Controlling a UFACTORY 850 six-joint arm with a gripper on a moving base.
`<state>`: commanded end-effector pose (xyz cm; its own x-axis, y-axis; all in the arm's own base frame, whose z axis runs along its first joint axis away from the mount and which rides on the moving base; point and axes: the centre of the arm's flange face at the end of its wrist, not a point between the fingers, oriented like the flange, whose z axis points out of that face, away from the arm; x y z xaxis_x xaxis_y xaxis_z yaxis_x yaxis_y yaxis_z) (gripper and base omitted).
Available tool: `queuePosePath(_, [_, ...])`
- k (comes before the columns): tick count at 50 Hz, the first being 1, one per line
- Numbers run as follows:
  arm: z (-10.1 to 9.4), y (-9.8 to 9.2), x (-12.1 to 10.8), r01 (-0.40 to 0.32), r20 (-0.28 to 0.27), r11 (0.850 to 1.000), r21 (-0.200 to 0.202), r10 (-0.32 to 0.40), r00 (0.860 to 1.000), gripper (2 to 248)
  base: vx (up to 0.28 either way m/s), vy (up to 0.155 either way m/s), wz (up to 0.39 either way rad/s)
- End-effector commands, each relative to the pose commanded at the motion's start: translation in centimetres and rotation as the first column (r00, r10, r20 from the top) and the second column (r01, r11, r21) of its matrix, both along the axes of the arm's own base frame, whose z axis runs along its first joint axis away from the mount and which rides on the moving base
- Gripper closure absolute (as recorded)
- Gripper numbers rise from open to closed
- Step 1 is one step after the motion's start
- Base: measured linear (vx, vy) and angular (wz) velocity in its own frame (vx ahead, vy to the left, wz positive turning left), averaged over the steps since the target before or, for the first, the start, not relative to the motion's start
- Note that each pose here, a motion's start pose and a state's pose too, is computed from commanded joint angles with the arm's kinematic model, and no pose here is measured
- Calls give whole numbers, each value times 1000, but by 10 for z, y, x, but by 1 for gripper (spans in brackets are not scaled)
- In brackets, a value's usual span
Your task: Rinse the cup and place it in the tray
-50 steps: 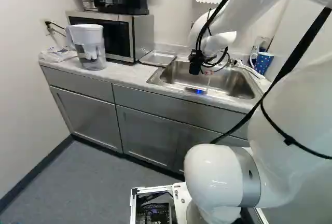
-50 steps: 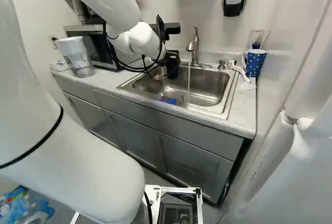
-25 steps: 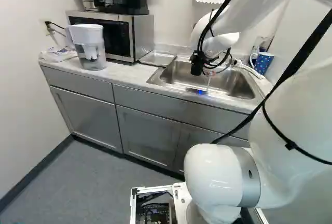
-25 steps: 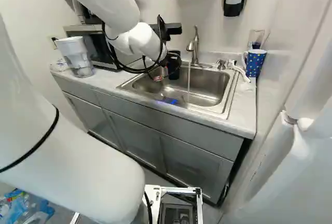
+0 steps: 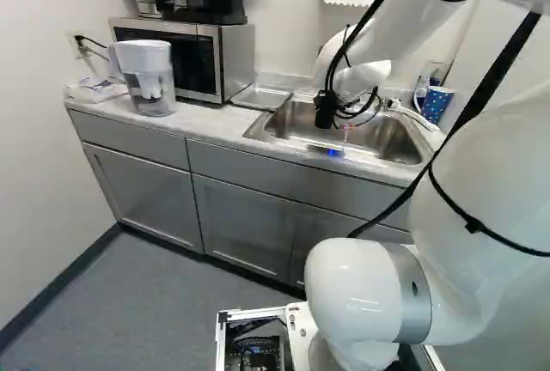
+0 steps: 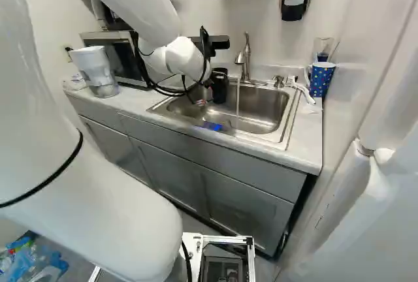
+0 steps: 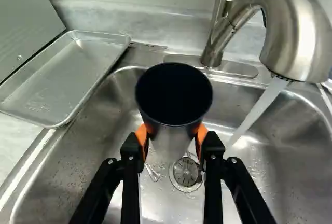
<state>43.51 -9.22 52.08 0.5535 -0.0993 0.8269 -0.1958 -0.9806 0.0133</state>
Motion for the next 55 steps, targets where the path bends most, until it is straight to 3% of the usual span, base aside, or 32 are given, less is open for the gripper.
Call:
queuePosePath(18, [-13,-2,8,-1,42,1000,-8,1,999,137,0,0,0])
queuePosePath(43, [-31,-3,2,5,116,1000,-22,-3,993,137,0,0,0])
queuePosePath(55, [-32,-3,3,5,120,1000,-23,-2,993,137,0,0,0])
